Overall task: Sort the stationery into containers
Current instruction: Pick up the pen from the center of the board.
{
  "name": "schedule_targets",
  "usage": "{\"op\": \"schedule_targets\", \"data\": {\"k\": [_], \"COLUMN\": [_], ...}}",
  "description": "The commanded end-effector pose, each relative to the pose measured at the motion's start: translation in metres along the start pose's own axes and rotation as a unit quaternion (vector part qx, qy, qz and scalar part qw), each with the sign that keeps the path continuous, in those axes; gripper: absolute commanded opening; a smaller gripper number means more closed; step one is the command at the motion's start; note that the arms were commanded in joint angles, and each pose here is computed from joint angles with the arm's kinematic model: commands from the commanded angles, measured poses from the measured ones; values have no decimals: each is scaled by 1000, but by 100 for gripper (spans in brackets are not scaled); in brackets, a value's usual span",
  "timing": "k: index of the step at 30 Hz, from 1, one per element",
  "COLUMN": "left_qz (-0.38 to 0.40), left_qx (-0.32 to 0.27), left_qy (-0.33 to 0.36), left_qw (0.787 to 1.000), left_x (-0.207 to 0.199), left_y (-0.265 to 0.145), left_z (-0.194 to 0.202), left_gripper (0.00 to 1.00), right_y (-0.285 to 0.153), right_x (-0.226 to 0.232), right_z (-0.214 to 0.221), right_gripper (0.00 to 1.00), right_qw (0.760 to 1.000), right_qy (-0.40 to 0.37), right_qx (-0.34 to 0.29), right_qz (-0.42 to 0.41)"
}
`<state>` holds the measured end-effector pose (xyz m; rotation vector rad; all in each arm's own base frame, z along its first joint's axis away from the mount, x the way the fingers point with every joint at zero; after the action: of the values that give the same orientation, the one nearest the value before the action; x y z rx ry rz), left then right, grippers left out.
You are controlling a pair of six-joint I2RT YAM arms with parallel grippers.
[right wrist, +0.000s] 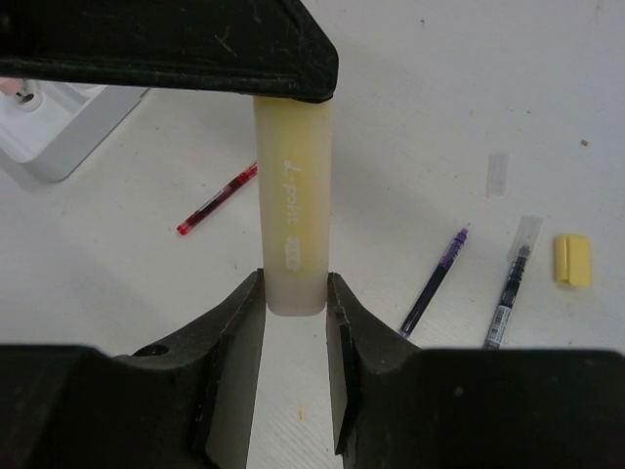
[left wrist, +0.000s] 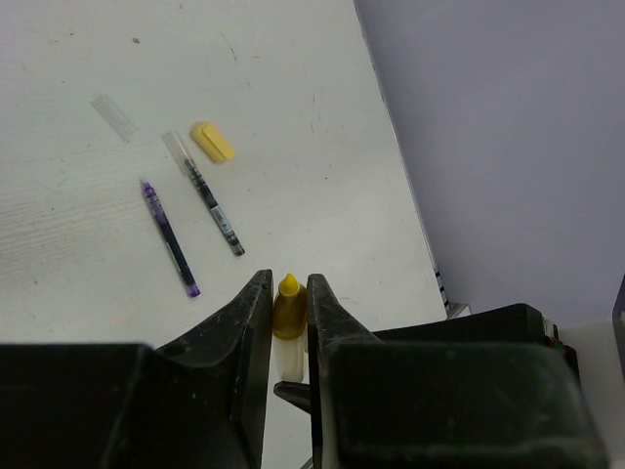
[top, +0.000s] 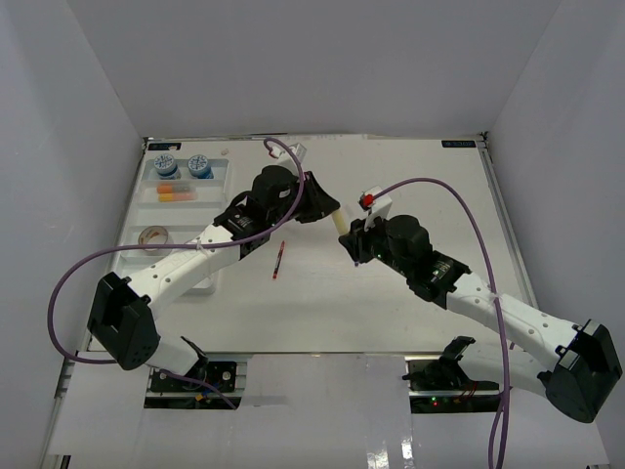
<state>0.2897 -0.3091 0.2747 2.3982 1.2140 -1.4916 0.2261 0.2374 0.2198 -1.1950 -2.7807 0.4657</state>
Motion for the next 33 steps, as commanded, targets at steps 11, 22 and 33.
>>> {"op": "schedule_targets", "data": {"k": [11, 22, 33], "left_qz": [58, 144, 258], "left_qx": [-23, -46, -5], "left_qy": [62, 179, 250], "left_qw": [996, 972, 933], "left_x": [-17, -33, -57], "left_y": [-13, -35, -54], "left_z": [-6, -8, 8], "left_gripper": [3, 0, 0], "right_y": [0, -12, -19], "right_x": [3, 4, 10], "right_z": [-9, -9, -38], "right_gripper": [69, 97, 100], "right_qw": [1000, 989, 955], "right_qy": [-1, -35, -80], "right_qx": [-25, -20, -65], "right_qz": [-8, -141, -279]}}
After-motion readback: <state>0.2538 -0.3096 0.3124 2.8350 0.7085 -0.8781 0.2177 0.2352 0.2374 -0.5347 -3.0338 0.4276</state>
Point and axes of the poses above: each gripper's point midway between its finger pads, its own y axis out along the fingers, its own x axis along the line the jaws close on, z = x × y, the point moved 4 cm from there along -y, back along the fingers, and after that the axes turned 11 degrees about -y, right-handed, at the moved point
